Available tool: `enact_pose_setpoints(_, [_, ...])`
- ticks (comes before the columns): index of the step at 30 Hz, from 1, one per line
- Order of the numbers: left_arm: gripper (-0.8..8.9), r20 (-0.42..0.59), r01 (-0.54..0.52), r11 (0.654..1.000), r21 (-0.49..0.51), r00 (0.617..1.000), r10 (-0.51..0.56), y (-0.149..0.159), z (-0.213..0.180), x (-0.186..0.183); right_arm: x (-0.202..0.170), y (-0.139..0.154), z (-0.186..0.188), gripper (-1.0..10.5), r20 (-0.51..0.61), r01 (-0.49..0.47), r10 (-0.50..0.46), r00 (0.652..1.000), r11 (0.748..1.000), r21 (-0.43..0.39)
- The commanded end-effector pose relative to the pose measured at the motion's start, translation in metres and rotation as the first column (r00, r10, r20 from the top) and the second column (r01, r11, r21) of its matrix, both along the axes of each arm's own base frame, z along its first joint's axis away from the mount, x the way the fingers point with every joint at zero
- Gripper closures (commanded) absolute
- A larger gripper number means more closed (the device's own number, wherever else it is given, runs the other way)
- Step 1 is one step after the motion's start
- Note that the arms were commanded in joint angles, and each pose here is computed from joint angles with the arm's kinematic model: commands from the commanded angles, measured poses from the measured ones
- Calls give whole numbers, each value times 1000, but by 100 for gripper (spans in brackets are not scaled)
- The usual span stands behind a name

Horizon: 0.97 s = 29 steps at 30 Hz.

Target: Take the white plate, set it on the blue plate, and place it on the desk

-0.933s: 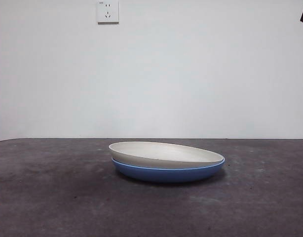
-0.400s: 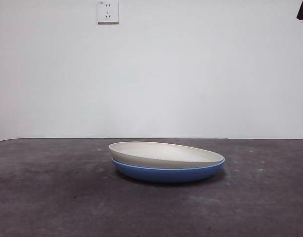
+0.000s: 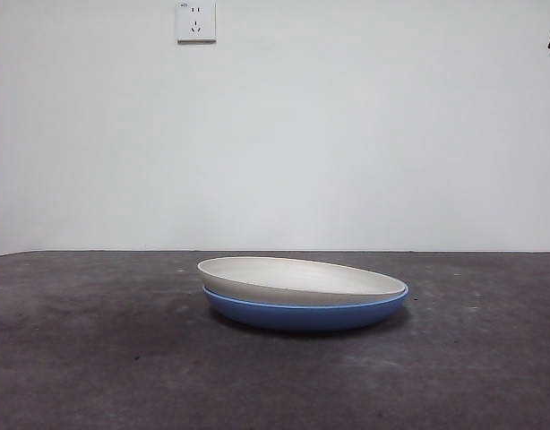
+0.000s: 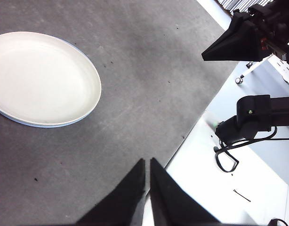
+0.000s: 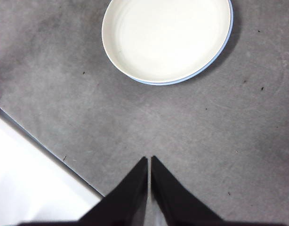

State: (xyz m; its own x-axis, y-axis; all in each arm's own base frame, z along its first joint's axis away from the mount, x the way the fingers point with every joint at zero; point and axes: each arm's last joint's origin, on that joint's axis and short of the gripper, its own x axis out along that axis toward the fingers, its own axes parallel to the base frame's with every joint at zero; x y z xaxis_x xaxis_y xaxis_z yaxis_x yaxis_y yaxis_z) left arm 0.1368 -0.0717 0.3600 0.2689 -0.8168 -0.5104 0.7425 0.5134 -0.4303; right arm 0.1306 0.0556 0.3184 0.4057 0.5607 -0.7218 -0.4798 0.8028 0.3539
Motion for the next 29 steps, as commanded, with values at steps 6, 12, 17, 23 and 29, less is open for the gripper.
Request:
enact_pose_setpoints(6, [798, 25, 16, 1000, -4, 1000, -16, -1, 3, 1, 2, 1, 4, 941, 22, -14, 14, 1000, 1000, 3])
enact_pose_setpoints(12, [798, 25, 16, 1000, -4, 1000, -16, -1, 3, 1, 2, 1, 4, 941, 22, -14, 14, 1000, 1000, 3])
enact_pose_setpoints(17, [798, 26, 16, 1000, -4, 1000, -16, -1, 3, 1, 2, 1, 4, 941, 22, -14, 14, 1000, 1000, 3])
enact_pose_setpoints(23, [798, 307, -126, 992, -6, 944, 122, 17, 23, -10, 2, 1, 4, 941, 22, -14, 14, 1000, 1000, 3])
enact_pose_setpoints(29, [798, 671, -415, 894, -171, 615, 414, 47, 39, -27, 2, 1, 4, 941, 22, -14, 14, 1000, 1000, 3])
